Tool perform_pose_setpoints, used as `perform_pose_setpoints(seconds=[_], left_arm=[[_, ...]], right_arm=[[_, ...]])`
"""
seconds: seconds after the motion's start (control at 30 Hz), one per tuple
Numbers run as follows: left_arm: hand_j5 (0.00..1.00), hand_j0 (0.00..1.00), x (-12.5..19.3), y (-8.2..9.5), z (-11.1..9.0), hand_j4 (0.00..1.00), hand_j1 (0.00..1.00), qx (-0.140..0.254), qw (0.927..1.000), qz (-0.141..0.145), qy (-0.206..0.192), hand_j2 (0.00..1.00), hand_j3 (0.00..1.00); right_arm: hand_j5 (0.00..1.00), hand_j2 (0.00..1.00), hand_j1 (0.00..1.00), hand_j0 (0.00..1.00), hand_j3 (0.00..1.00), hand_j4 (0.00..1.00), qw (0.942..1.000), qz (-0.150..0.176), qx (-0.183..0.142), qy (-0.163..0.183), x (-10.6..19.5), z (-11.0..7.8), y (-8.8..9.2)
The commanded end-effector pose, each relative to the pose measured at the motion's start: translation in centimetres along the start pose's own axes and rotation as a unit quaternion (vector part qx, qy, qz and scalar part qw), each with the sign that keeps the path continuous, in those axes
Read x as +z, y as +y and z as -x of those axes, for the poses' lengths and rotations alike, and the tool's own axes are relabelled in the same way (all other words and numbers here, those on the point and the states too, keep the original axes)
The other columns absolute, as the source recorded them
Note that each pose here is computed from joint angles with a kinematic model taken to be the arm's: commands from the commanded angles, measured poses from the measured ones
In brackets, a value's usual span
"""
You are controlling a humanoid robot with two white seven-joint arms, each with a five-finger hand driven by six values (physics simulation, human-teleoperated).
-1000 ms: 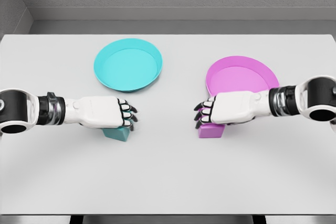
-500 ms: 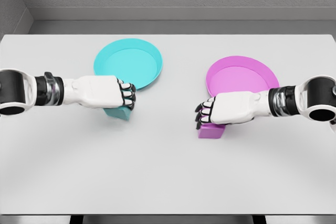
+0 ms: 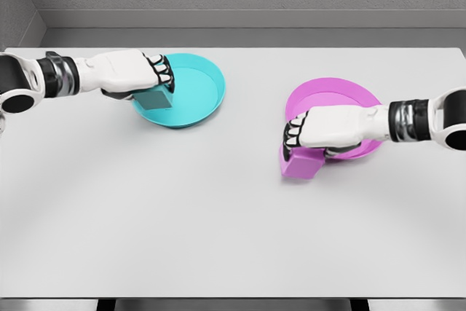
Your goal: Place the blocks in the corresponding plates according to their colors
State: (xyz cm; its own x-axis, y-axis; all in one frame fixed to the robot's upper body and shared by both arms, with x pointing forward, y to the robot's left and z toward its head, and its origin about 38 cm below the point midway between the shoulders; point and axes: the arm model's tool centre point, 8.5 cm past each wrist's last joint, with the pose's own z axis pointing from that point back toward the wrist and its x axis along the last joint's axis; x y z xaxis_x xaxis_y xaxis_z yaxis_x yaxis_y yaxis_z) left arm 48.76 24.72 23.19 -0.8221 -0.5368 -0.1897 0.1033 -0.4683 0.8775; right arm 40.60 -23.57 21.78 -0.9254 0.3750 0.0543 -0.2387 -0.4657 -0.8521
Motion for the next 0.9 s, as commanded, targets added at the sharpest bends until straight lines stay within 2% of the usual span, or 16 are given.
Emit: perform_pose_setpoints(seconds=[0.0, 0.1, 0.17, 0.2, 0.23, 0.33, 0.37, 0.4, 0.43, 0.63, 0.7, 0.73, 0.77, 0.83, 0.87], left_arm=[[0.38, 0.38, -1.9, -0.9, 0.2, 0.38, 0.38, 0.035, 0.9994, 0.0, -0.001, 0.38, 0.38], [0.39, 0.39, -3.5, -0.4, 1.0, 0.39, 0.39, 0.052, 0.9986, -0.001, 0.006, 0.39, 0.39], [0.43, 0.43, -3.8, -0.5, 1.0, 0.43, 0.43, 0.057, 0.9983, 0.001, 0.006, 0.43, 0.43], [0.48, 0.48, -4.2, -0.5, 0.8, 0.48, 0.48, 0.058, 0.9983, 0.001, 0.003, 0.48, 0.48], [0.6, 0.6, -4.7, -0.7, 0.6, 0.6, 0.6, 0.064, 0.998, 0.002, 0.0, 0.6, 0.6], [0.91, 0.91, -4.7, -0.9, 0.7, 0.91, 0.91, 0.067, 0.9977, 0.003, 0.001, 0.91, 0.91], [0.95, 0.95, -4.7, -0.8, 0.7, 0.95, 0.95, 0.069, 0.9976, 0.001, 0.001, 0.95, 0.95], [0.99, 0.99, -4.7, -0.8, 0.7, 0.99, 0.99, 0.069, 0.9976, 0.0, 0.001, 0.99, 0.99], [1.0, 1.0, -4.6, -0.8, 0.8, 1.0, 1.0, 0.069, 0.9976, 0.001, 0.002, 1.0, 1.0], [1.0, 1.0, -4.6, -0.6, 1.0, 1.0, 1.0, 0.074, 0.9972, -0.003, 0.009, 1.0, 1.0], [1.0, 1.0, -4.5, -0.5, 1.1, 1.0, 1.0, 0.074, 0.9971, -0.007, 0.011, 1.0, 1.0], [1.0, 1.0, -4.0, -0.1, 1.6, 1.0, 1.0, 0.08, 0.9966, -0.016, 0.013, 1.0, 1.0], [1.0, 1.0, -3.5, 0.3, 1.7, 1.0, 1.0, 0.094, 0.9951, -0.031, 0.005, 1.0, 1.0], [1.0, 1.0, 0.0, 0.3, 3.8, 1.0, 1.0, 0.12, 0.9913, -0.05, 0.02, 1.0, 1.0], [1.0, 1.0, 3.7, -0.5, 5.8, 1.0, 1.0, 0.155, 0.9849, -0.065, 0.041, 1.0, 1.0]], right_arm=[[0.54, 0.54, 0.54, 0.54, 0.54, 0.54, 0.9995, 0.02, -0.018, 0.015, 1.0, 1.1, -0.5], [0.55, 0.55, 0.55, 0.55, 0.55, 0.55, 0.9964, 0.062, -0.05, 0.029, 3.0, 2.6, -1.6], [0.56, 0.56, 0.56, 0.56, 0.56, 0.56, 0.9916, 0.093, -0.081, 0.04, 4.6, 3.9, -2.0], [0.57, 0.57, 0.57, 0.57, 0.57, 0.57, 0.9882, 0.108, -0.096, 0.05, 5.4, 4.7, -2.0], [0.58, 0.58, 0.58, 0.58, 0.58, 0.58, 0.9845, 0.126, -0.106, 0.061, 6.4, 5.5, -2.3], [0.6, 0.6, 0.6, 0.6, 0.6, 0.6, 0.9679, 0.175, -0.156, 0.091, 9.4, 8.0, -1.9], [0.7, 0.7, 0.7, 0.7, 0.7, 0.7, 0.9657, 0.176, -0.164, 0.098, 9.6, 8.4, -1.5], [0.94, 0.94, 0.94, 0.94, 0.94, 0.94, 0.9646, 0.172, -0.172, 0.101, 9.6, 8.6, -0.9], [1.0, 1.0, 1.0, 1.0, 1.0, 1.0, 0.9638, 0.168, -0.179, 0.103, 9.5, 8.7, -0.2], [1.0, 1.0, 1.0, 1.0, 1.0, 1.0, 0.9627, 0.164, -0.187, 0.107, 9.5, 8.7, 0.7], [1.0, 1.0, 1.0, 1.0, 1.0, 1.0, 0.9578, 0.175, -0.193, 0.121, 10.6, 9.3, 0.8], [1.0, 1.0, 1.0, 1.0, 1.0, 1.0, 0.9511, 0.19, -0.2, 0.14, 11.9, 10.2, 0.9], [1.0, 1.0, 1.0, 1.0, 1.0, 1.0, 0.9482, 0.196, -0.201, 0.148, 12.6, 10.5, 0.9], [1.0, 1.0, 1.0, 1.0, 1.0, 1.0, 0.9464, 0.194, -0.201, 0.162, 13.8, 10.8, 1.1], [1.0, 1.0, 1.0, 1.0, 1.0, 1.0, 0.943, 0.198, -0.206, 0.171, 14.4, 11.1, 1.3]])
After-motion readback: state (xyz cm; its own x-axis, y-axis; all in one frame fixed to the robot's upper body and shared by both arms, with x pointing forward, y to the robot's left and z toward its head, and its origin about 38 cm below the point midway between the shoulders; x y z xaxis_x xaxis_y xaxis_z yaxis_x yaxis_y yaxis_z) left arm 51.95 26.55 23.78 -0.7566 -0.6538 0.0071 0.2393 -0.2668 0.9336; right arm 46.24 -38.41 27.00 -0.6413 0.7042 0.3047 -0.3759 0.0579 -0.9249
